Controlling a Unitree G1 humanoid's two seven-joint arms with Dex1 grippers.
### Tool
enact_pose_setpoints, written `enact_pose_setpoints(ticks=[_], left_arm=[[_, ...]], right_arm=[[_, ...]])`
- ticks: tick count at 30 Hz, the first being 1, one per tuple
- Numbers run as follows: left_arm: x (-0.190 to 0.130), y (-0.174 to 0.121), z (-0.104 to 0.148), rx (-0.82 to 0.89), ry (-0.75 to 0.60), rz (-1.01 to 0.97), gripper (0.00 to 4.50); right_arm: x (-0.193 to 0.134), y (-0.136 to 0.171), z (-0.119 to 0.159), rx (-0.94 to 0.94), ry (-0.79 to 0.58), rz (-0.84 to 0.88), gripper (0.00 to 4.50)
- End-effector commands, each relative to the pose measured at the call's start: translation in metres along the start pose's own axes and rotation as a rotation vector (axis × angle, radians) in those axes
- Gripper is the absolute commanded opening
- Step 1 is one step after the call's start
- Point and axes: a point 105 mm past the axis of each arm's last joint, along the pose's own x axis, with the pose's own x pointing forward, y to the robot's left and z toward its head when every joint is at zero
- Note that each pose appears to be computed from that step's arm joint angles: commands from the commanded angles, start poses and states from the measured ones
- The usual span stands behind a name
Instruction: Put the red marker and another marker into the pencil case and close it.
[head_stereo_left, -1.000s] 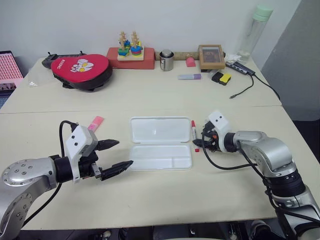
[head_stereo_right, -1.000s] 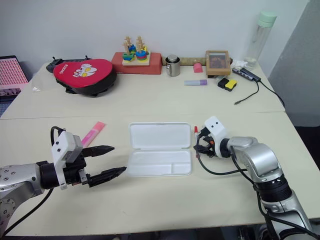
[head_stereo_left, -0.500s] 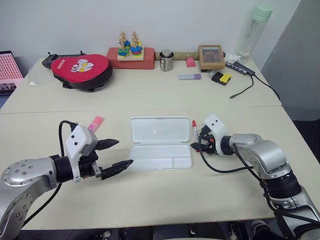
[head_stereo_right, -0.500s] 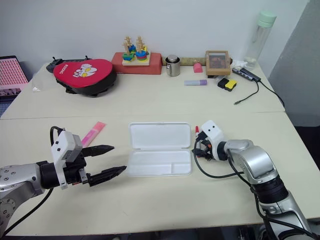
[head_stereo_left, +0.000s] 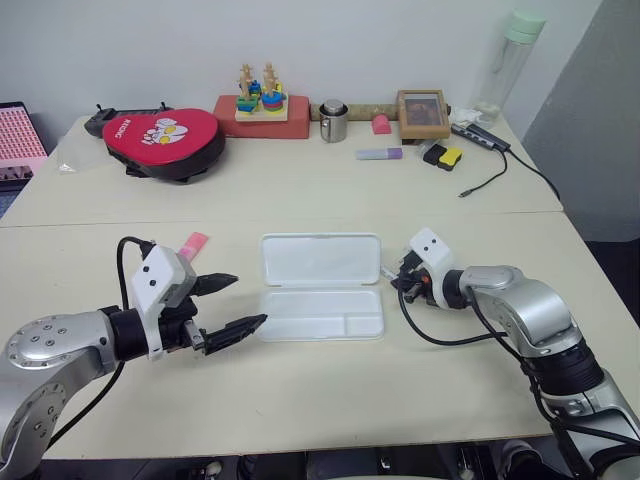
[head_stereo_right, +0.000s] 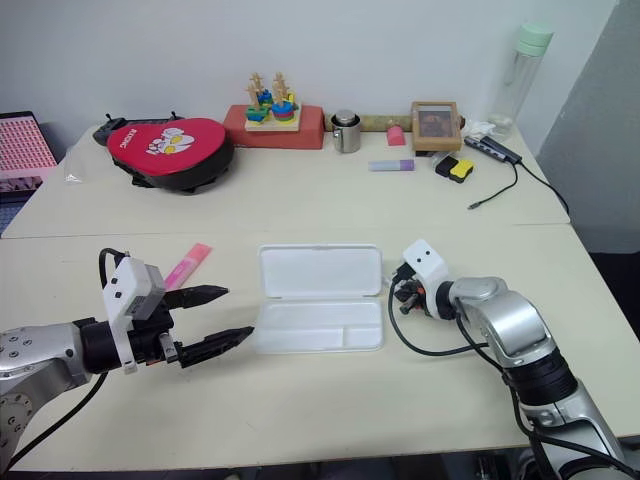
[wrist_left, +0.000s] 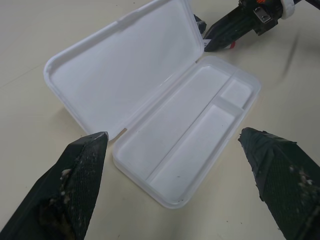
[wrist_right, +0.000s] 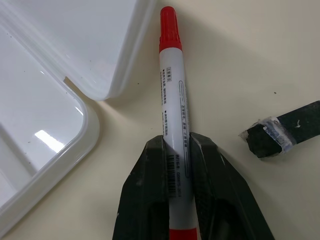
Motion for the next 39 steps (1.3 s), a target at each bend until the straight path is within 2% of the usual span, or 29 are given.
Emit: enact_pose_setpoints(ticks=[1,8,17,19,21,26,28,35,39], left_arm=[[0.001,-0.002,0.006,0.023,-0.018,-0.004,4.50],[0.002,-0.002,0.005,0.024,-0.021,0.002,4.50],[-0.006,-0.002,-0.001,0.023,0.005,0.002,4.50],[-0.008,-0.001,-0.003,0.022,0.018,0.005,4.50],[-0.009,0.003,-0.004,0.033,0.030,0.016,4.50],[-0.014,0.010,-0.004,0.058,0.058,0.015,4.50],[-0.016,0.015,-0.003,0.067,0.064,0.023,4.50],[-0.018,0.017,-0.003,0.084,0.080,0.005,4.50],[-0.016,0.022,0.000,0.107,0.083,0.018,4.50]], right_arm=[[-0.004,-0.006,0.020,0.041,-0.088,-0.023,0.29],[-0.018,-0.018,0.046,0.052,-0.201,-0.048,0.29],[-0.045,-0.041,0.088,-0.069,-0.337,-0.117,0.29],[-0.052,-0.032,0.100,-0.189,-0.371,-0.060,0.29],[-0.062,0.001,0.106,-0.326,-0.410,0.142,0.29],[-0.074,0.056,0.087,-0.432,-0.344,0.486,0.29],[-0.073,0.065,0.081,-0.459,-0.321,0.540,0.29],[-0.048,0.076,0.071,-0.505,-0.292,0.545,0.29],[-0.009,0.071,0.050,-0.657,-0.209,0.451,0.29]])
